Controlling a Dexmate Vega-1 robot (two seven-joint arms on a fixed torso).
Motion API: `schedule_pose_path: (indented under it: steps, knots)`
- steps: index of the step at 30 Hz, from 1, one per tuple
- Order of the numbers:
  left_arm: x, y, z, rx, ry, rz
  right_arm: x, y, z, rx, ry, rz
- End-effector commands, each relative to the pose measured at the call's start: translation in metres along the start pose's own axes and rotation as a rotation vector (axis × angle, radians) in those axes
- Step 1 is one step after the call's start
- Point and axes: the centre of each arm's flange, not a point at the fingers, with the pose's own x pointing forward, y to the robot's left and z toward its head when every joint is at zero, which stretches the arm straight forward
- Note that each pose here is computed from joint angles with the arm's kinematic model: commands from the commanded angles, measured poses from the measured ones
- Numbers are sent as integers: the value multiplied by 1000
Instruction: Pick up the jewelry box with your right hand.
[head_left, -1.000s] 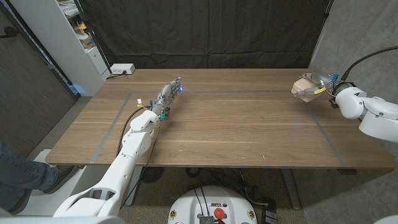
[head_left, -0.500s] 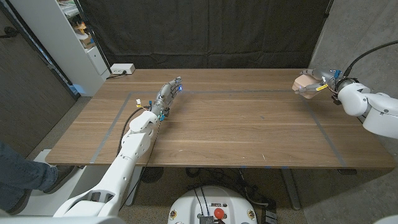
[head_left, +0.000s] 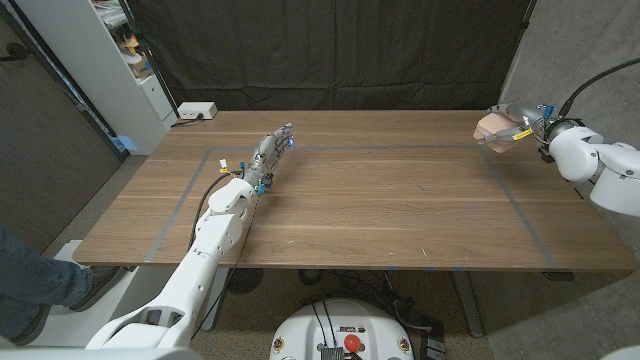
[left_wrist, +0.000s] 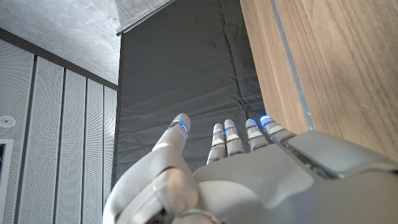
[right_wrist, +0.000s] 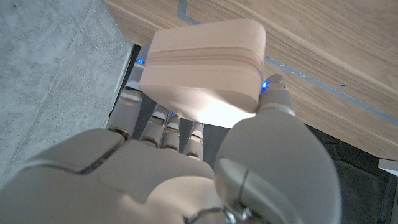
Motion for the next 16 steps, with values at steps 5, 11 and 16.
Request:
schedule_pose_path:
  steps: [5, 11, 16]
  knots:
    - [7, -3, 3, 5, -1, -12, 0, -7, -2, 5, 1, -8]
    - [8, -3, 2, 4, 2, -7, 1, -6, -2, 5, -1, -2]
    - [7, -3, 1, 7, 6, -8, 1, -5, -1, 0, 1, 1]
